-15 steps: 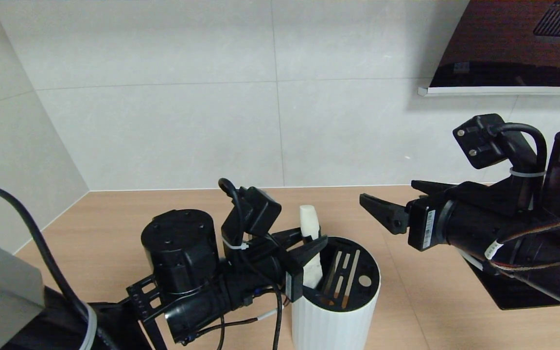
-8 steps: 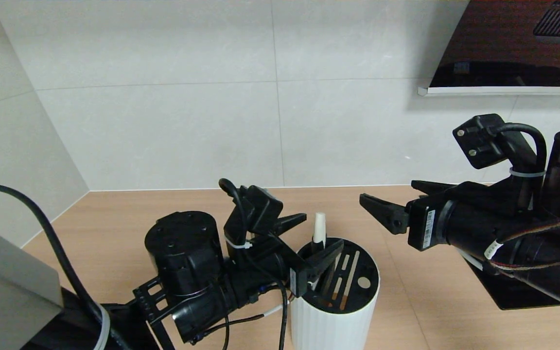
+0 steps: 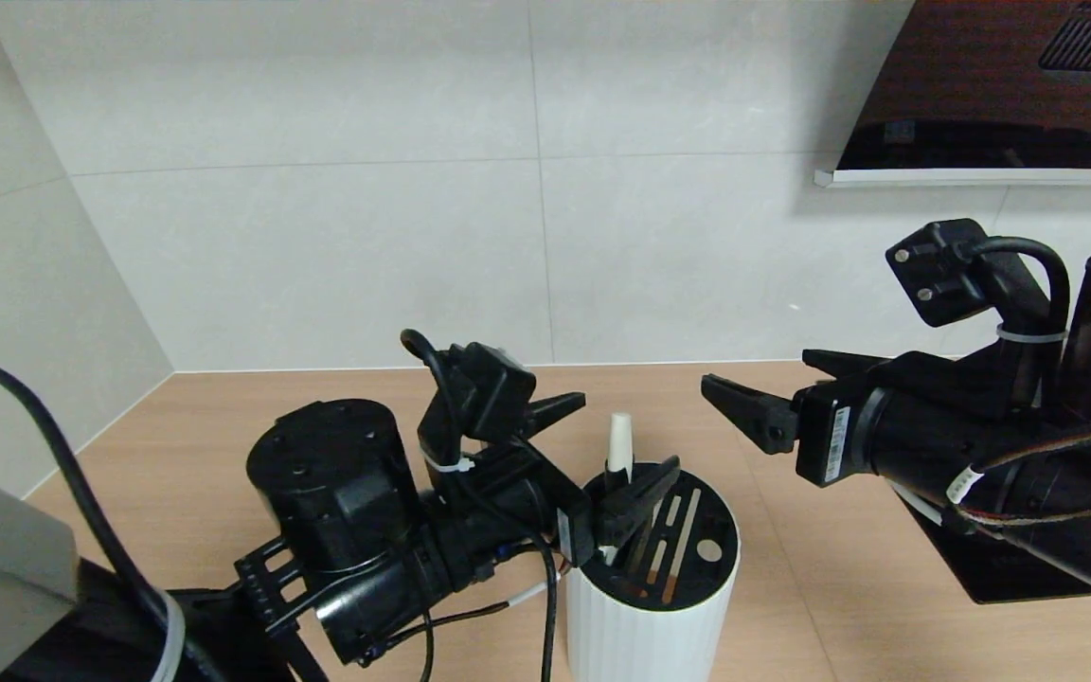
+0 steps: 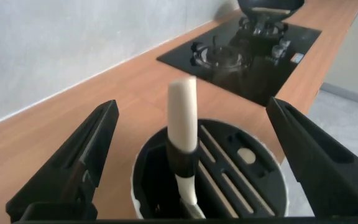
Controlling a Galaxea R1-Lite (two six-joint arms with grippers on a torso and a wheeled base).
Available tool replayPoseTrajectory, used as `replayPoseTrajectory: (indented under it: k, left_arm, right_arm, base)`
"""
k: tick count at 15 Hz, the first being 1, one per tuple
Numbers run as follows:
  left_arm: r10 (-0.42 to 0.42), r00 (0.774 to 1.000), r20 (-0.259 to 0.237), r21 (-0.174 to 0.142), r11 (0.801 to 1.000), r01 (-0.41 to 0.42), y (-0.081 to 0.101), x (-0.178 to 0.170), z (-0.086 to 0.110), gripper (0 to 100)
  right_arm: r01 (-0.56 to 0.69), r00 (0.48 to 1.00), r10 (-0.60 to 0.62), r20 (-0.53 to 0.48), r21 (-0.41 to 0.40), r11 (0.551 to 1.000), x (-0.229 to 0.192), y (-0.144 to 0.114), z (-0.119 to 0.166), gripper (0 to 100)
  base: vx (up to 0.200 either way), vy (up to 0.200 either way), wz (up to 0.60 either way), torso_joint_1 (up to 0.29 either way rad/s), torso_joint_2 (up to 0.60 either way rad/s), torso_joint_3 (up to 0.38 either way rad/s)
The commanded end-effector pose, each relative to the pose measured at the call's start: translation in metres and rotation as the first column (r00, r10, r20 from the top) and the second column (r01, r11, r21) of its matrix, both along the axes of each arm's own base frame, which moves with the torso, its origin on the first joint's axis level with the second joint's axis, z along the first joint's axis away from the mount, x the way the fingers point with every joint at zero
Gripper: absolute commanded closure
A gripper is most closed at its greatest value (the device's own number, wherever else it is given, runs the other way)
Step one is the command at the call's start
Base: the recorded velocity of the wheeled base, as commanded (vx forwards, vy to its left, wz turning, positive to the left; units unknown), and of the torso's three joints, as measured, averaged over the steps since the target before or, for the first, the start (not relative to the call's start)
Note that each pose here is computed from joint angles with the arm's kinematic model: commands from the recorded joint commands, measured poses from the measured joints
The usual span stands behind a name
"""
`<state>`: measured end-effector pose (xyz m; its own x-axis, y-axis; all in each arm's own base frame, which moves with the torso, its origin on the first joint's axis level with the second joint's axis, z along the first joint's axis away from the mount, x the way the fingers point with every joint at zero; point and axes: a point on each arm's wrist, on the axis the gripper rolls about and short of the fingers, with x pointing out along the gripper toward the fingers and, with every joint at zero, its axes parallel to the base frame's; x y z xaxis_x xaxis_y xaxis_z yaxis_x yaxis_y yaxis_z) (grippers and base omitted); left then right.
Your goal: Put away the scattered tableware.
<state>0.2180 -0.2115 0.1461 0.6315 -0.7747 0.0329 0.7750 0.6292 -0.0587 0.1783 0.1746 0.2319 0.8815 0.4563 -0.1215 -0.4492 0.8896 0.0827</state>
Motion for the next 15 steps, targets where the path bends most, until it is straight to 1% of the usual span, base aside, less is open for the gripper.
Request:
replayPoseTrajectory:
  k: [1, 2, 3, 4, 5, 6, 7, 8, 9, 10, 11, 12, 13, 14, 15]
  left_arm:
    - [0.0, 0.996, 0.085, -0.151, 0.989, 0.012, 0.022, -0.023, 0.051, 0]
    - [0.002, 0.993, 0.121, -0.204, 0.979, 0.022, 0.033, -0.034, 0.069, 0]
    - [0.006, 0.989, 0.15, -0.246, 0.969, 0.031, 0.048, -0.05, 0.086, 0]
    - [0.02, 0.986, 0.167, -0.264, 0.964, 0.026, 0.064, -0.064, 0.098, 0]
    - [0.028, 0.985, 0.17, -0.266, 0.964, 0.019, 0.07, -0.068, 0.102, 0]
    - [0.063, 0.982, 0.176, -0.274, 0.962, -0.013, 0.092, -0.084, 0.112, 0]
    - [0.095, 0.981, 0.167, -0.268, 0.962, -0.047, 0.106, -0.091, 0.114, 0]
    - [0.142, 0.981, 0.129, -0.239, 0.965, -0.108, 0.129, -0.108, 0.104, 0]
    - [0.165, 0.979, 0.118, -0.229, 0.964, -0.135, 0.141, -0.119, 0.098, 0]
    - [0.206, 0.97, 0.125, -0.236, 0.956, -0.173, 0.158, -0.138, 0.092, 0]
    - [0.243, 0.96, 0.136, -0.247, 0.947, -0.205, 0.17, -0.152, 0.091, 0]
    - [0.287, 0.946, 0.149, -0.266, 0.933, -0.241, 0.186, -0.174, 0.089, 0]
    - [0.311, 0.94, 0.137, -0.287, 0.921, -0.263, 0.198, -0.196, 0.084, 0]
    - [0.339, 0.933, 0.119, -0.289, 0.911, -0.294, 0.207, -0.214, 0.074, 0]
    - [0.376, 0.921, 0.104, -0.274, 0.901, -0.337, 0.212, -0.228, 0.063, 0]
  right_arm:
    - [0.021, 1.0, -0.022, 0.022, 0.024, 0.999, -0.003, -0.009, 0.007, 0]
    - [0.053, 0.998, -0.054, 0.026, 0.025, 0.998, -0.003, -0.018, 0.008, 0]
    - [0.088, 0.995, -0.089, 0.038, 0.036, 0.995, -0.007, -0.033, 0.01, 0]
    - [0.108, 0.992, -0.112, 0.062, 0.063, 0.992, -0.016, -0.045, 0.016, 0]
    - [0.118, 0.99, -0.123, 0.071, 0.073, 0.99, -0.019, -0.051, 0.018, 0]
    - [0.156, 0.981, -0.166, 0.098, 0.102, 0.982, -0.036, -0.075, 0.02, 0]
    - [0.175, 0.975, -0.189, 0.115, 0.12, 0.977, -0.047, -0.088, 0.019, 0]
    - [0.218, 0.959, -0.238, 0.154, 0.135, 0.966, -0.069, -0.111, 0.015, 0]
    - [0.237, 0.947, -0.257, 0.192, 0.122, 0.964, -0.083, -0.123, 0.012, 0]
    - [0.289, 0.924, -0.309, 0.225, 0.118, 0.95, -0.101, -0.14, 0.004, 0]
    - [0.343, 0.906, -0.361, 0.222, 0.116, 0.932, -0.112, -0.151, -0.006, 0]
    - [0.386, 0.885, -0.404, 0.23, 0.122, 0.915, -0.131, -0.163, -0.018, 0]
    - [0.386, 0.874, -0.413, 0.257, 0.15, 0.91, -0.151, -0.172, -0.022, 0]
    - [0.385, 0.868, -0.416, 0.272, 0.163, 0.909, -0.168, -0.178, -0.027, 0]
    - [0.384, 0.865, -0.416, 0.28, 0.164, 0.909, -0.182, -0.183, -0.032, 0]
  base:
    - [0.0, 0.0, 0.0, 0.0, 0.0, 0.0]
    - [0.0, 0.0, 0.0, 0.0, 0.0, 0.0]
    - [0.0, 0.0, 0.0, 0.0, 0.0, 0.0]
    - [0.0, 0.0, 0.0, 0.0, 0.0, 0.0]
    - [0.0, 0.0, 0.0, 0.0, 0.0, 0.0]
    - [0.0, 0.0, 0.0, 0.0, 0.0, 0.0]
    - [0.0, 0.0, 0.0, 0.0, 0.0, 0.0]
    - [0.0, 0.0, 0.0, 0.0, 0.0, 0.0]
    - [0.0, 0.0, 0.0, 0.0, 0.0, 0.0]
    - [0.0, 0.0, 0.0, 0.0, 0.0, 0.0]
    - [0.0, 0.0, 0.0, 0.0, 0.0, 0.0]
    - [0.0, 0.0, 0.0, 0.0, 0.0, 0.0]
    - [0.0, 0.0, 0.0, 0.0, 0.0, 0.0]
    - [0.0, 0.0, 0.0, 0.0, 0.0, 0.0]
    - [0.0, 0.0, 0.0, 0.0, 0.0, 0.0]
